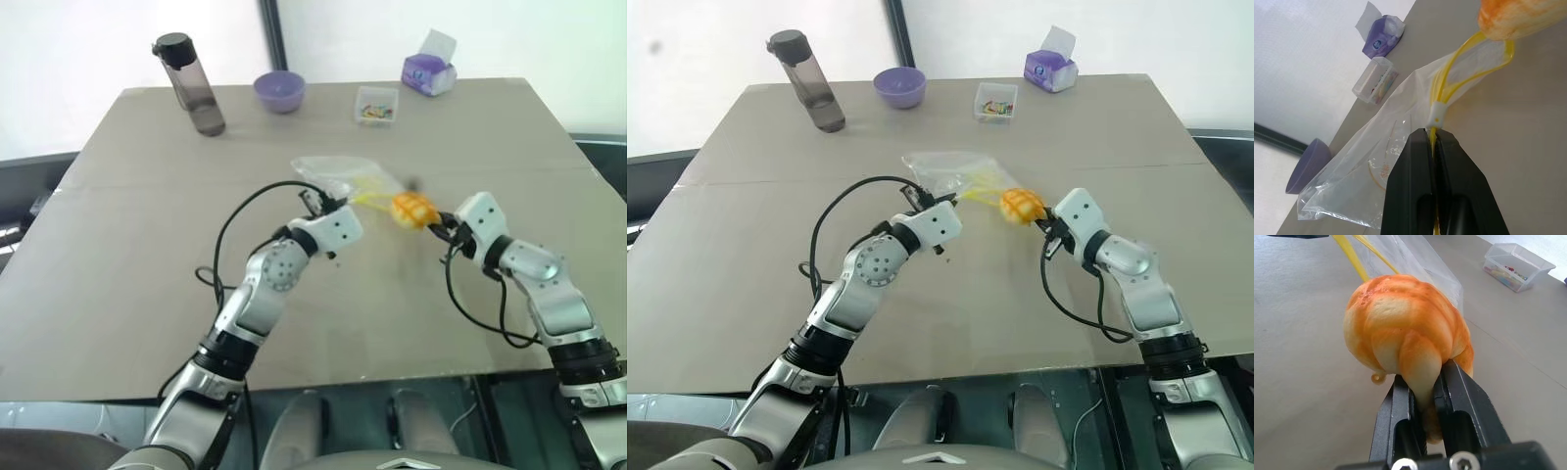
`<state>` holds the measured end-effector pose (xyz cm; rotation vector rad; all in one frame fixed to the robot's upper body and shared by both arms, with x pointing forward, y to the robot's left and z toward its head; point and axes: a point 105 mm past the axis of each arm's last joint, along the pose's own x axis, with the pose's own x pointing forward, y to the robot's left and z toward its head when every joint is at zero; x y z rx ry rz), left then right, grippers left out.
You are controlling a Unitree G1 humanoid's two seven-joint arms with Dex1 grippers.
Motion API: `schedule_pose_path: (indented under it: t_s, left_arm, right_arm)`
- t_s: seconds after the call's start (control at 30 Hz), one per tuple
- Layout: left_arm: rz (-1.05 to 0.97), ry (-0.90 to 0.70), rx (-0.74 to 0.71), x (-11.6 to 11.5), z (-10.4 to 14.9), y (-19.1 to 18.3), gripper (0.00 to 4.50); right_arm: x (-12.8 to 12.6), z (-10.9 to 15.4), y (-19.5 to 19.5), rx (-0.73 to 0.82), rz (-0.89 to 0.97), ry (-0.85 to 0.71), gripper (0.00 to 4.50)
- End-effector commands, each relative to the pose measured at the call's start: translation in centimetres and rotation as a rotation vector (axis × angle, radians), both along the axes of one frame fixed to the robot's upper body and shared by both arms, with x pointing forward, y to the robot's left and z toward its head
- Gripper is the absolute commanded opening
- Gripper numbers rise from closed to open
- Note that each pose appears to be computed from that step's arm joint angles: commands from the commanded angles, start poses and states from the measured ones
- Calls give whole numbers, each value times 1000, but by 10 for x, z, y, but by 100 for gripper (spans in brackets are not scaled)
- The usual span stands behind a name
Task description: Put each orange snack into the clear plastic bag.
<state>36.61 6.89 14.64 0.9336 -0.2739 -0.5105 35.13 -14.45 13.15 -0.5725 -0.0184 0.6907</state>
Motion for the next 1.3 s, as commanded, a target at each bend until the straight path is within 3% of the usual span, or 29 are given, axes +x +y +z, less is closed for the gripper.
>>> schedule_pose_path:
  t_s: [0.03, 0.4, 0.8, 0.93, 1.07, 1.2, 1.3]
  left_arm:
    - [26, -57, -24, 3, 16, 3, 0]
    - [-74, -38, -34, -8, 13, -12, 0]
    - [-226, -45, -24, -23, 14, -35, 0]
    - [-257, -26, -22, -27, 10, -38, 0]
    - [-282, -11, -24, -31, 7, -41, 0]
    - [-298, -4, -33, -33, 7, -43, 0]
    - [-305, -2, -33, -34, 8, -43, 0]
  right_arm:
    - [-3, 14, -2, 94, -17, 5, 30]
    - [0, 31, 9, 173, 0, 11, 30]
    - [-1, 27, 31, 123, 99, 14, 30]
    - [15, 21, 14, 32, -4, -17, 30]
    - [9, 44, 35, 205, 75, -4, 30]
    - [13, 27, 36, 92, 43, -7, 30]
    - [5, 38, 52, 202, 98, 22, 30]
